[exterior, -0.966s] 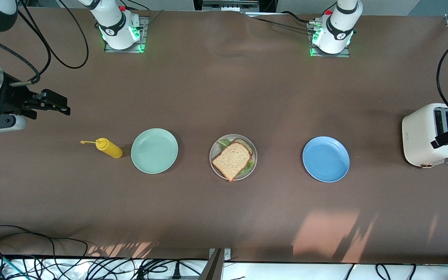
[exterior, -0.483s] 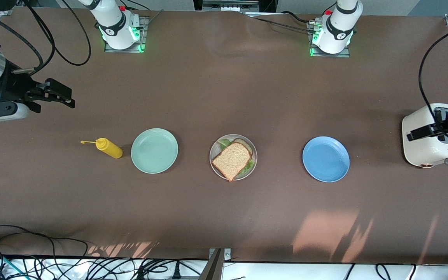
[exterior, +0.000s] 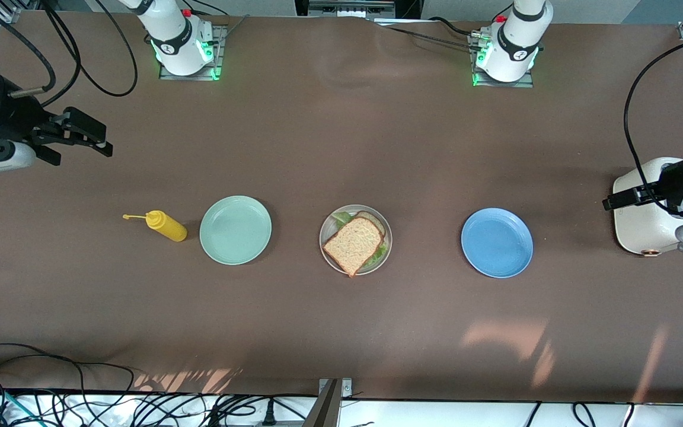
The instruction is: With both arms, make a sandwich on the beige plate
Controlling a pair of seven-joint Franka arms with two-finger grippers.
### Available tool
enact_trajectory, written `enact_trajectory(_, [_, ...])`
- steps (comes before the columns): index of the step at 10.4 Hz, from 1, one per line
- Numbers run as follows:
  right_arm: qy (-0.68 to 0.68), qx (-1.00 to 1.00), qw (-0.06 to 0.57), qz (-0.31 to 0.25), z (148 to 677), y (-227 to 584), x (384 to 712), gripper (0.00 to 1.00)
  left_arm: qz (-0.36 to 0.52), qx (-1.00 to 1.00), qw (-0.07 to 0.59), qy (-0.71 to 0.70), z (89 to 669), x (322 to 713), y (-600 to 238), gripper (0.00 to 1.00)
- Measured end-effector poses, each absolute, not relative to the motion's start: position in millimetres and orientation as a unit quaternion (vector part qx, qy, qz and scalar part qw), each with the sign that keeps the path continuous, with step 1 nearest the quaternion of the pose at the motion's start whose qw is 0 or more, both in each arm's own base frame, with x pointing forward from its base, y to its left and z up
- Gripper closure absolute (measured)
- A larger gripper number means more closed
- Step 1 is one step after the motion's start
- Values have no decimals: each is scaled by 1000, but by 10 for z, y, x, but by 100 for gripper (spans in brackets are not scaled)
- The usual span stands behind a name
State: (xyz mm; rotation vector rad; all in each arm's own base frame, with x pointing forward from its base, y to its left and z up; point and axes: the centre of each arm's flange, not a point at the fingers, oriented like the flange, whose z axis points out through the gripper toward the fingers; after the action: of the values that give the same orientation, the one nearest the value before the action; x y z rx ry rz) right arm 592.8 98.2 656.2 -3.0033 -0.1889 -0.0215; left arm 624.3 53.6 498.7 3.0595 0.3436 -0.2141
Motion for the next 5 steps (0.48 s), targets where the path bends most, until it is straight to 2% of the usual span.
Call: enact_trajectory(5, [-65, -996, 66, -4, 6535, 1024, 5927, 0, -74, 994, 26, 82, 4950, 6271, 180, 0])
